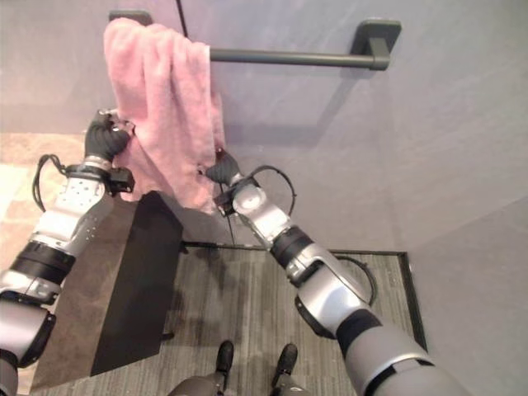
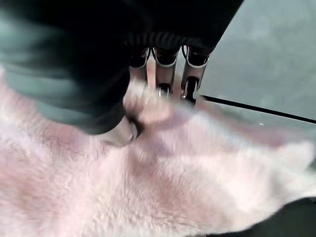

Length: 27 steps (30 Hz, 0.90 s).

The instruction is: Put brush and paste in cup on sink, flatten towel.

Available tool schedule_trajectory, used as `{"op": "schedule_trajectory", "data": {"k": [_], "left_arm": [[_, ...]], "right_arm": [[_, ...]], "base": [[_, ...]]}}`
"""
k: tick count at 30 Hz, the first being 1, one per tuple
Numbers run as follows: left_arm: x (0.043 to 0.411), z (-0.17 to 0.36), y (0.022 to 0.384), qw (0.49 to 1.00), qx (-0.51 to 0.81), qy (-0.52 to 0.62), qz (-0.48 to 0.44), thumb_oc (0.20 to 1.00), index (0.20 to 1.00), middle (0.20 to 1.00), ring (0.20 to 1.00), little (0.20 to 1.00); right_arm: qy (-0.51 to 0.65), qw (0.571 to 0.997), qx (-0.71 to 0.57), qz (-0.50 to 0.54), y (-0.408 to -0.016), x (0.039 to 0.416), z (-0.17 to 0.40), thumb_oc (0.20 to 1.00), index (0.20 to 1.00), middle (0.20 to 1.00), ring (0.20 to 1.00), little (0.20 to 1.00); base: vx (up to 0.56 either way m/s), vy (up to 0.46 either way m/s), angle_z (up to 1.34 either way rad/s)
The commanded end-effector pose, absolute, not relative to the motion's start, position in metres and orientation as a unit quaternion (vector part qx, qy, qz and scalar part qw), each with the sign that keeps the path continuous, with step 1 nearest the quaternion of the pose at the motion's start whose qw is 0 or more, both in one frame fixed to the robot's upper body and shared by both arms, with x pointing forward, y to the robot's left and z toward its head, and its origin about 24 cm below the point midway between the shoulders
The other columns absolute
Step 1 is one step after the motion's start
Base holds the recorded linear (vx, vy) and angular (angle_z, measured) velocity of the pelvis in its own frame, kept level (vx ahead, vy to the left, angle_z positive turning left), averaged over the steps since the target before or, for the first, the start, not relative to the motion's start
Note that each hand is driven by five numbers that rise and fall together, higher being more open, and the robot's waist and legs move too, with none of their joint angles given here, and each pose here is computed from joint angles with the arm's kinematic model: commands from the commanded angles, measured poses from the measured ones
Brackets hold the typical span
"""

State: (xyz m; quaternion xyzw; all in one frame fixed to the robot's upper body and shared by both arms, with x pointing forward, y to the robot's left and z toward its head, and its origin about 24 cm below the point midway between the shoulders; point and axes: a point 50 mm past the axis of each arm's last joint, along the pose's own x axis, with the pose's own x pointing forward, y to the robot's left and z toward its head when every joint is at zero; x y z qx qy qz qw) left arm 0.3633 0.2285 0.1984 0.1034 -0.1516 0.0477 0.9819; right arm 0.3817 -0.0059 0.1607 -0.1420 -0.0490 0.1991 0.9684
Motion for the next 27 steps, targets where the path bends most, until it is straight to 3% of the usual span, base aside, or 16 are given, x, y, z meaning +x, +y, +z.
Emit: {"op": "schedule_trajectory", "data": {"k": [1, 6, 7, 16, 22, 25, 27], "left_arm": [[0.360, 0.235, 0.225, 0.967, 0.095, -0.232, 0.039, 0.200, 0.200, 0.200, 0.200, 0.200], [0.352, 0.229, 0.229, 0.963, 0.122, -0.232, 0.054, 0.200, 0.200, 0.200, 0.200, 0.200], [0.337, 0.235, 0.227, 0.947, 0.169, -0.263, 0.073, 0.200, 0.200, 0.200, 0.200, 0.200], [0.279, 0.176, 0.207, 0.967, 0.091, -0.237, 0.001, 0.200, 0.200, 0.200, 0.200, 0.200], [0.288, 0.149, 0.196, 0.980, 0.083, -0.182, -0.004, 0.200, 0.200, 0.200, 0.200, 0.200], [0.287, 0.163, 0.195, 0.972, 0.089, -0.217, 0.000, 0.200, 0.200, 0.200, 0.200, 0.200], [0.285, 0.172, 0.194, 0.967, 0.087, -0.240, 0.006, 0.244, 0.244, 0.244, 0.244, 0.244]], "right_arm": [[-0.147, 0.964, -0.110, 0.194, -0.002, 0.381, 0.207, 0.200, 0.200, 0.200, 0.200, 0.200], [-0.177, 0.962, -0.119, 0.173, -0.023, 0.376, 0.208, 0.200, 0.200, 0.200, 0.200, 0.200], [-0.198, 0.960, -0.113, 0.162, -0.037, 0.369, 0.211, 0.200, 0.200, 0.200, 0.200, 0.200], [-0.212, 0.969, -0.068, 0.107, -0.077, 0.350, 0.184, 0.200, 0.200, 0.200, 0.200, 0.200], [-0.164, 0.979, -0.078, 0.093, -0.078, 0.356, 0.160, 0.200, 0.200, 0.200, 0.200, 0.200], [-0.190, 0.976, -0.058, 0.089, -0.082, 0.353, 0.173, 0.200, 0.200, 0.200, 0.200, 0.200], [-0.215, 0.972, -0.041, 0.089, -0.079, 0.350, 0.183, 0.200, 0.200, 0.200, 0.200, 0.200]], "base": [[0.00, 0.000, 0.00], [-0.01, -0.022, -0.03], [0.00, -0.054, -0.04], [-0.02, -0.054, -0.05], [-0.04, -0.032, -0.01], [-0.02, -0.018, 0.01], [0.00, 0.000, 0.00]]}}
